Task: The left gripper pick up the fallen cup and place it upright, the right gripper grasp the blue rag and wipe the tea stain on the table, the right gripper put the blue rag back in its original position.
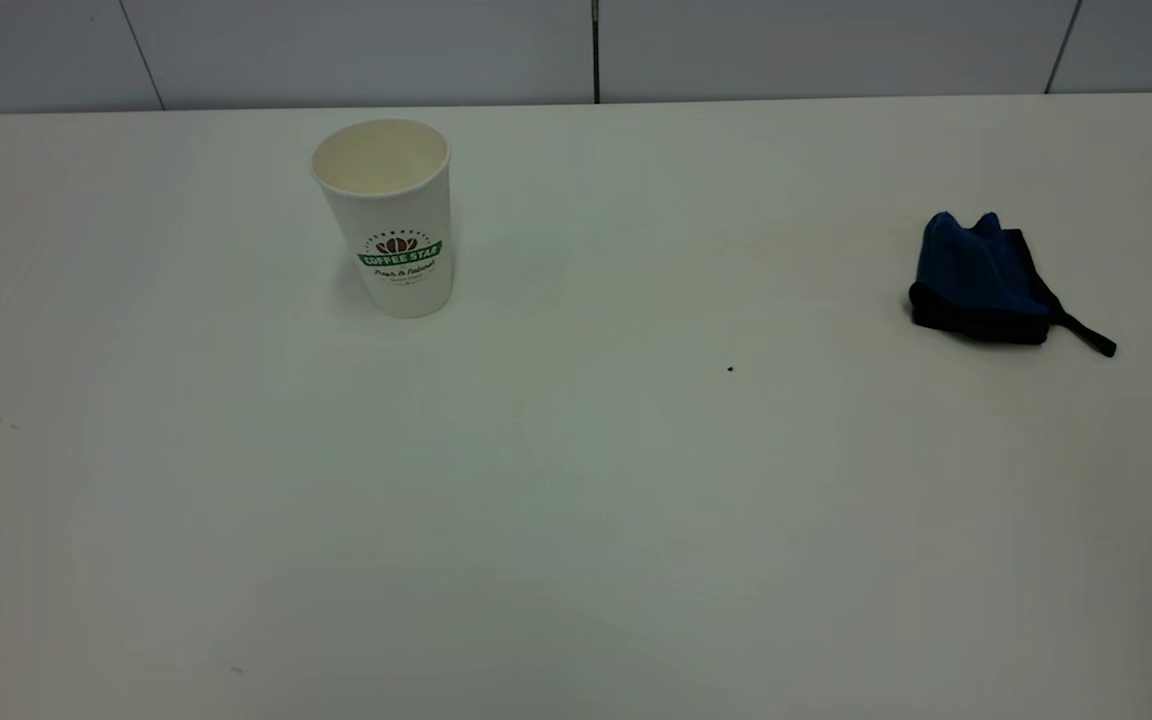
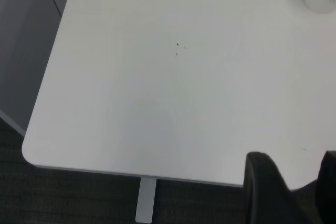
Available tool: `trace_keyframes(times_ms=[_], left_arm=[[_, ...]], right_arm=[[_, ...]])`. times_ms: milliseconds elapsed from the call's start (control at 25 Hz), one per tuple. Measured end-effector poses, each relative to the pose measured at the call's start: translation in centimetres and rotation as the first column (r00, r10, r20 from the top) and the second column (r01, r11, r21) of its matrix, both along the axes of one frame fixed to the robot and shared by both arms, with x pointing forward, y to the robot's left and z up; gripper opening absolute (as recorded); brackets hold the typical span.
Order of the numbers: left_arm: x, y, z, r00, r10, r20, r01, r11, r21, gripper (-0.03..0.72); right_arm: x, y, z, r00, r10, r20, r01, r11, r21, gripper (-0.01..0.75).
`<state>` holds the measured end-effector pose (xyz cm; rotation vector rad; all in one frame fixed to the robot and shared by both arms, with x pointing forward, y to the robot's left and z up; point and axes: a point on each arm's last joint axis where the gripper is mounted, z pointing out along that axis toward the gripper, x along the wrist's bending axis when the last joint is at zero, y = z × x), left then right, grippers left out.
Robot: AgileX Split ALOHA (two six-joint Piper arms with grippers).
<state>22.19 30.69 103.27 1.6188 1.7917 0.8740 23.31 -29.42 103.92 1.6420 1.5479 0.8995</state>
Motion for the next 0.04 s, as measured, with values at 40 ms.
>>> trace_keyframes(times_ms=[40], left_arm=[[0.00,0.00,0.00,1.000,0.000,0.000,0.000,1.000,0.000,0.278]], right_arm=[[0.00,0.00,0.00,1.000,0.000,0.000,0.000,1.000,0.000,0.237]])
